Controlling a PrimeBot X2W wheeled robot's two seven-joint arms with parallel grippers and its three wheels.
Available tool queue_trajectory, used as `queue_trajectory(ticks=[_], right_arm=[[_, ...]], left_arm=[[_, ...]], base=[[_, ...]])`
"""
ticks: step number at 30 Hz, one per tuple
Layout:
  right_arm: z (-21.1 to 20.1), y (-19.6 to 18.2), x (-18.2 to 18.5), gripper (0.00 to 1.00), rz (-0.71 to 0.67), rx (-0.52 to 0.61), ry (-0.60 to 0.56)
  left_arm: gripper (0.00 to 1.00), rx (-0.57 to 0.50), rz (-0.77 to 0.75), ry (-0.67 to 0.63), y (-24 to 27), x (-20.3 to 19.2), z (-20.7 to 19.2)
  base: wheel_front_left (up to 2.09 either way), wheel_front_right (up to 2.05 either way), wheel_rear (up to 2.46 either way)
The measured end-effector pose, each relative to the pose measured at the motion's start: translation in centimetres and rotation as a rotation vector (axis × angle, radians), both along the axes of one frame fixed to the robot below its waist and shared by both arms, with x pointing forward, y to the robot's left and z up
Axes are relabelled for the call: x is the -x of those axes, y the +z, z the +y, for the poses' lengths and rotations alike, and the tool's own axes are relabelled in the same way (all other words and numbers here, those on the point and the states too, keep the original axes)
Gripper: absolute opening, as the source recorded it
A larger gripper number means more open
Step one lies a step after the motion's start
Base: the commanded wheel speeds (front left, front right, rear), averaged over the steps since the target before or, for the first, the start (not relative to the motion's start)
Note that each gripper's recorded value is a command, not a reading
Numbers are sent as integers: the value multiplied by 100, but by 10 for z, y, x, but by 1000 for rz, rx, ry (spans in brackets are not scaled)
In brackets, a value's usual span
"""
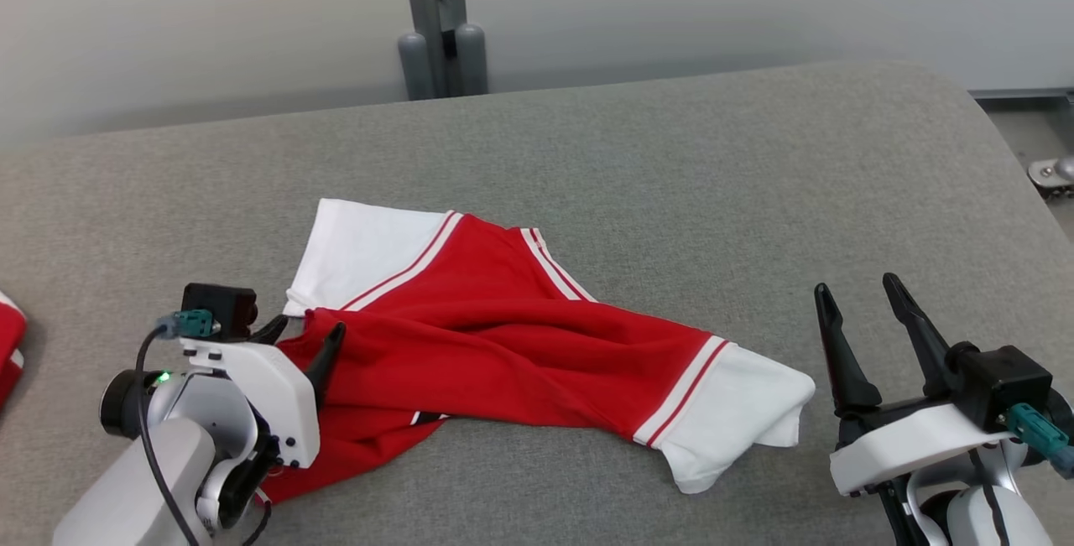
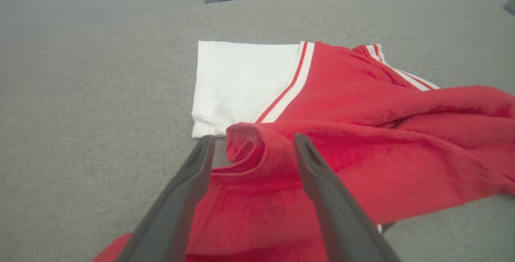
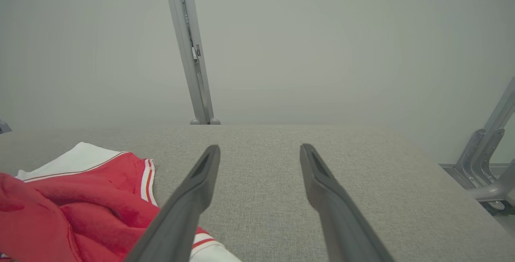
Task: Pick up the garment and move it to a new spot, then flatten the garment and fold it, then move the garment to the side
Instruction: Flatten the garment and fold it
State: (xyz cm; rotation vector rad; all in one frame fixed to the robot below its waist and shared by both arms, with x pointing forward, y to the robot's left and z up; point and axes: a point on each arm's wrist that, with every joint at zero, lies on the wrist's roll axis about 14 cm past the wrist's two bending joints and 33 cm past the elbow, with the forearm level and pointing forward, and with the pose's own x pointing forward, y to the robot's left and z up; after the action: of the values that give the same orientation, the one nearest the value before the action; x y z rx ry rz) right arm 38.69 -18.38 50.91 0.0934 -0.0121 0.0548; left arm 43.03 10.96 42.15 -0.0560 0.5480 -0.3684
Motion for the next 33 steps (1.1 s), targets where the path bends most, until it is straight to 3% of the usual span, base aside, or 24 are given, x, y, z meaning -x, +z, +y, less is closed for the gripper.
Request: queue_trajectory(ticks=[1,2,3,4,5,13,18,27,33], right_arm=[[-1,0,-1,100,1,0,-4],[-6,-4,-1,100,8,1,-17],[-7,-7,-1,100,15,2,-22],[-9,-8,0,100,20,1,-26],[-9,-9,-1,100,22,1,-28],[-10,-6,-10,100,3,-4,-31],[-4,-5,-17,100,-4,-5,-15],[12,-7,-26,100,-1,-8,31],[24,-1,-29,100,-11,-6,63]], left_arm=[[100,1,24,-9,-6,-2,-1],[82,-4,59,-33,-15,-4,-6],[47,1,74,-42,-19,-5,-9],[27,4,83,-49,-21,-6,-12],[0,8,80,-49,-22,-9,-13],[0,-5,-200,-79,34,-44,-17],[0,30,-340,-85,58,-32,-19],[0,61,-178,-41,-6,71,-7],[0,50,-120,14,-25,103,3]], base=[[0,0,0],[0,0,0],[0,0,0],[0,0,0],[0,0,0],[0,0,0],[0,0,0],[0,0,0],[0,0,0]])
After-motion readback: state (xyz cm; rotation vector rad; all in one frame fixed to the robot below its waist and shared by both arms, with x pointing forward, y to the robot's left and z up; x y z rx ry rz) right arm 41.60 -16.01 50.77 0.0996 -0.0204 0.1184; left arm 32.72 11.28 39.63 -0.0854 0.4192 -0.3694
